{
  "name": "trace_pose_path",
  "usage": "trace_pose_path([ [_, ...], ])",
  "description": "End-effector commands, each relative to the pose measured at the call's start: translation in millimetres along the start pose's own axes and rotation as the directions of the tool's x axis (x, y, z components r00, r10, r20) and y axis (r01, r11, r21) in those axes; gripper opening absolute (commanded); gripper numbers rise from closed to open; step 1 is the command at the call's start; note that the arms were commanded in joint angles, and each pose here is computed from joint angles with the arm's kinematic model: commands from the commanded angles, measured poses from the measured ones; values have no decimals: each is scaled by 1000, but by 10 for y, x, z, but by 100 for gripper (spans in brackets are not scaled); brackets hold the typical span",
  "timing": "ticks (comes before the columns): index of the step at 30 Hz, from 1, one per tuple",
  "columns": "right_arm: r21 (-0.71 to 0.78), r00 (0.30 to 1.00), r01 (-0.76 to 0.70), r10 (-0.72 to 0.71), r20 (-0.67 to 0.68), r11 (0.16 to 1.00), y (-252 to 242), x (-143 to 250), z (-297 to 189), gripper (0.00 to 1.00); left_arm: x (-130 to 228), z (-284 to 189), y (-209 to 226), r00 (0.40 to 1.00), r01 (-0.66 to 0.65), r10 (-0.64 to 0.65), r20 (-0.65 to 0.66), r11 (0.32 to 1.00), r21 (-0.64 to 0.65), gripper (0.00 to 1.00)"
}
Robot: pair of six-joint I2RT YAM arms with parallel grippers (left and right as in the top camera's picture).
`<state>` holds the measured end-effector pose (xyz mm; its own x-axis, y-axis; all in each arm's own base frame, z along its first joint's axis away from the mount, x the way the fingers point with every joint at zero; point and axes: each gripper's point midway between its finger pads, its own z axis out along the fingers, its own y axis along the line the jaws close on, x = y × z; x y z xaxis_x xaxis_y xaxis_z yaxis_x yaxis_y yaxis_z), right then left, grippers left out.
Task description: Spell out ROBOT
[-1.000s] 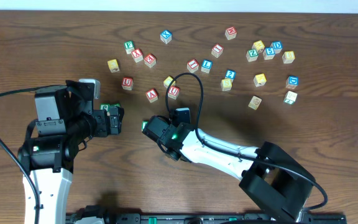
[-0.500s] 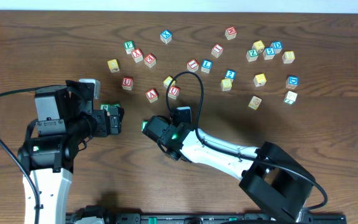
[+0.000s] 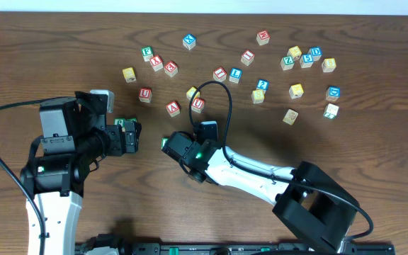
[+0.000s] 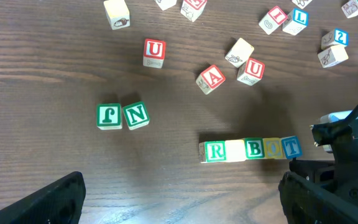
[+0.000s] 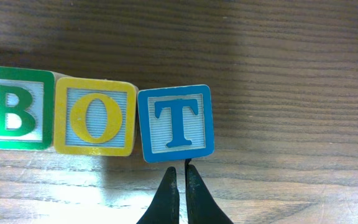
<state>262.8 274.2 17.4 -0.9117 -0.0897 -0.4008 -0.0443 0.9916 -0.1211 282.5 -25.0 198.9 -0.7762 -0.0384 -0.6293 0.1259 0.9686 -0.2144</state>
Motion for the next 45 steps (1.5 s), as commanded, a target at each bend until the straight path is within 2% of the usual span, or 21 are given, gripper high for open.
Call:
trace_pose_path([
  [1, 41, 1000, -18, 17, 15, 999, -81, -23, 82, 1, -8, -13, 6, 1000, -10, 10, 3, 1000, -2, 98],
  [37, 25, 1000, -11, 10, 27, 1000, -40, -54, 84, 1, -8, -13, 6, 1000, -10, 10, 3, 1000, -2, 98],
  [45, -4, 998, 4, -4, -63, 1000, -8, 123, 78, 1, -6, -12, 7, 1000, -10, 10, 2, 1000, -2, 98],
])
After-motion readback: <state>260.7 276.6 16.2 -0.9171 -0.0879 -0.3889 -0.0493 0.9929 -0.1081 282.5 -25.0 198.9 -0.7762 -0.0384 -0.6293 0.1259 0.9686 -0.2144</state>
